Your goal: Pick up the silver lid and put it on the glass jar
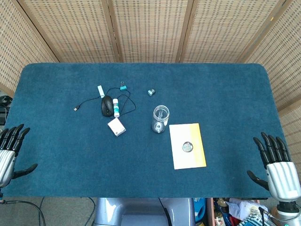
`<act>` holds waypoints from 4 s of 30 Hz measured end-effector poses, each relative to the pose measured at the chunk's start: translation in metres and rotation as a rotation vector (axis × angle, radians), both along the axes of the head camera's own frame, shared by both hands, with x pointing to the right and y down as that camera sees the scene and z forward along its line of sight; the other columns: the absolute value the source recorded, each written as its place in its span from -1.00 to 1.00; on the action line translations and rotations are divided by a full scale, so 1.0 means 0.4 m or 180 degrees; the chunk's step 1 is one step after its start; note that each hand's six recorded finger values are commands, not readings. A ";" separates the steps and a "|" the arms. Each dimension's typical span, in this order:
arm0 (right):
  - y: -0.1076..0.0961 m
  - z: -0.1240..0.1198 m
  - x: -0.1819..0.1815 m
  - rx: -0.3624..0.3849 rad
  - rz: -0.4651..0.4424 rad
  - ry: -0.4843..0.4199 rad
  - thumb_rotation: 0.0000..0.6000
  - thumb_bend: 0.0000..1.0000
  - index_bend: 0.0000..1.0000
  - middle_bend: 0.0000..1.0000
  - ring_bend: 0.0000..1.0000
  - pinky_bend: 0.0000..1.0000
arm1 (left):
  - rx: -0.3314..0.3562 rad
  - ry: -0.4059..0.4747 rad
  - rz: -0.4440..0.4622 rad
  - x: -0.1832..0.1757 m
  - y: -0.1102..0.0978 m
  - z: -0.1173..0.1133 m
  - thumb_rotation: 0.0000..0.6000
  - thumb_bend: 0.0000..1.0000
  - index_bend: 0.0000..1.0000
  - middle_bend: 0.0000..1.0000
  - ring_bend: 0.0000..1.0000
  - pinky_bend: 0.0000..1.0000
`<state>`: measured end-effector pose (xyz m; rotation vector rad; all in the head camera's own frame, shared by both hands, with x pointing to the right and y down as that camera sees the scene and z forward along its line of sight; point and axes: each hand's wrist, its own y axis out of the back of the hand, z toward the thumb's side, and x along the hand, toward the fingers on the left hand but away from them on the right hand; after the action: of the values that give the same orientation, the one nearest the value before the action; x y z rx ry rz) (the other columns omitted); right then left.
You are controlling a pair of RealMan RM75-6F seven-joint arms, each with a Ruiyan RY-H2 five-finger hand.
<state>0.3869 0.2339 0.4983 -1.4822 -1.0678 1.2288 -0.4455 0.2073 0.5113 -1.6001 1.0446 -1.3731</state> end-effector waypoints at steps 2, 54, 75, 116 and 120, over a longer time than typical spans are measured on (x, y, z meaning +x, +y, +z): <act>0.001 0.001 -0.002 -0.0002 -0.0015 0.0011 1.00 -1.00 -1.00 -1.00 -1.00 -1.00 | 0.0017 0.0023 -0.0030 -0.007 -0.001 -0.009 1.00 -0.90 -1.00 -1.00 -1.00 -1.00; -0.207 0.507 -0.326 -0.1464 -0.0750 -0.0058 1.00 0.02 -0.03 -1.00 -1.00 -1.00 | -0.0038 -0.0040 -0.0171 -0.024 -0.028 0.005 1.00 -0.90 -1.00 -1.00 -1.00 -1.00; -0.195 0.544 -0.336 -0.1574 -0.0705 -0.0101 1.00 0.12 0.08 -1.00 -1.00 -1.00 | -0.0056 -0.0058 -0.0165 -0.025 -0.031 0.015 1.00 -0.90 -1.00 -1.00 -1.00 -1.00; -0.271 0.298 -0.219 -0.0933 -0.0621 -0.0294 1.00 0.26 0.28 -0.97 -1.00 -1.00 | -0.0088 -0.0017 -0.0166 -0.025 -0.035 0.019 1.00 -0.90 -1.00 -1.00 -1.00 -1.00; -0.327 0.212 -0.199 -0.0554 -0.0575 -0.0283 1.00 0.27 0.27 -0.97 -1.00 -1.00 | -0.0082 -0.0016 -0.0159 -0.024 -0.035 0.018 1.00 -0.90 -1.00 -1.00 -1.00 -1.00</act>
<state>0.3074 0.1032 0.5830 -1.7404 -0.8799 1.1601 -0.4550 0.1932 0.5185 -1.5982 1.0745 -1.4285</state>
